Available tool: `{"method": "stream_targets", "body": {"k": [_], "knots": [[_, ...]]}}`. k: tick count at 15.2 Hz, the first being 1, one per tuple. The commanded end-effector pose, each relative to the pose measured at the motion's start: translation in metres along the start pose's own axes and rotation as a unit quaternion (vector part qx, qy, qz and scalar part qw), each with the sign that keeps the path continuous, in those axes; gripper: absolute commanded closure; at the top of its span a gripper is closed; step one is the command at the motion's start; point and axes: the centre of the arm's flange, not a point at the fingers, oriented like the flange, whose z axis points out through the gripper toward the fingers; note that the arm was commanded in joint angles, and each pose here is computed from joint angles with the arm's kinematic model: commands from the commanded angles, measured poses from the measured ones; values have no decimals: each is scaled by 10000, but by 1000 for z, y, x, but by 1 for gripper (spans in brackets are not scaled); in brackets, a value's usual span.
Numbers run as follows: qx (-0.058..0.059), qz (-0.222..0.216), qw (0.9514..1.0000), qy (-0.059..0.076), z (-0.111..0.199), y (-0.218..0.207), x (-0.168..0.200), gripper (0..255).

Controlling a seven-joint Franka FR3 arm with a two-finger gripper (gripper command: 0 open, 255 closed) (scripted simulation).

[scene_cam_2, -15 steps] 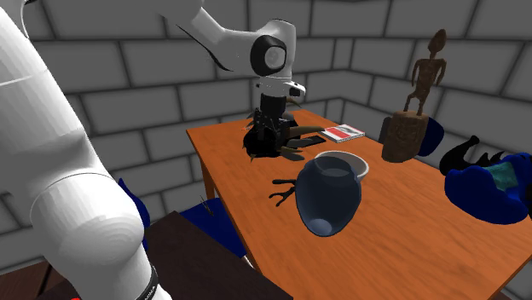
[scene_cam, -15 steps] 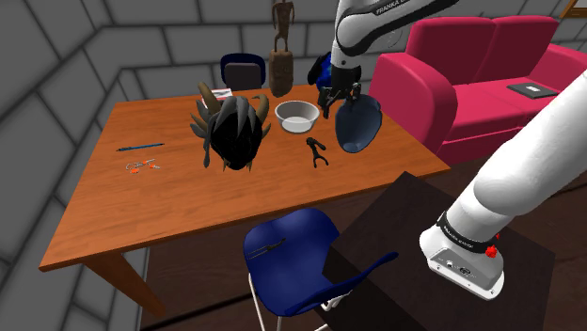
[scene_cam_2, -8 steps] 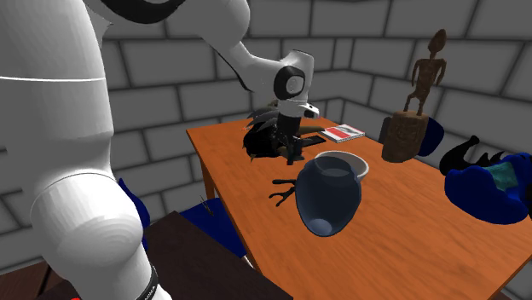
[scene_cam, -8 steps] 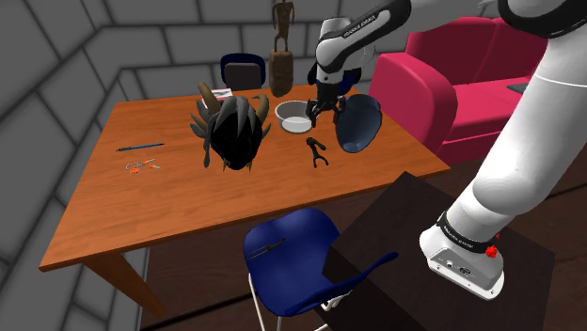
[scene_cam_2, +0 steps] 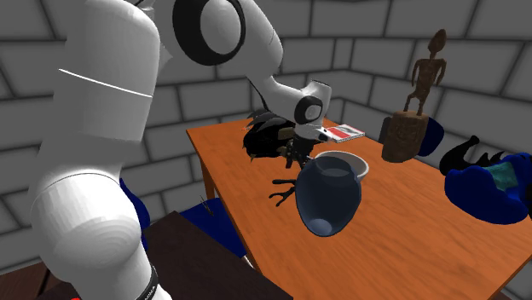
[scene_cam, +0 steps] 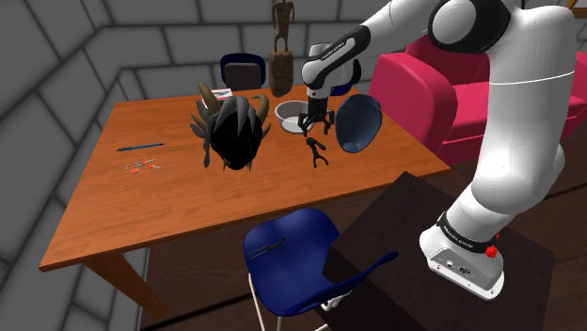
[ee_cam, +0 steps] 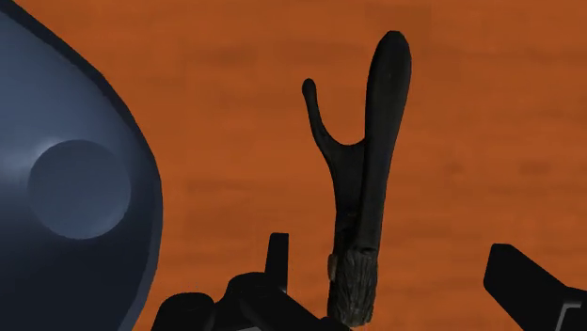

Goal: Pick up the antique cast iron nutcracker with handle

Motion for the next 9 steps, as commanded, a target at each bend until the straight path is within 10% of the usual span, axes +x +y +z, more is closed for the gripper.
{"method": "stream_targets", "body": {"k": [1,9], "knots": [[9,53,10000,-35,16,1,10,0],[9,53,10000,-35,50,2,17,0]]}}
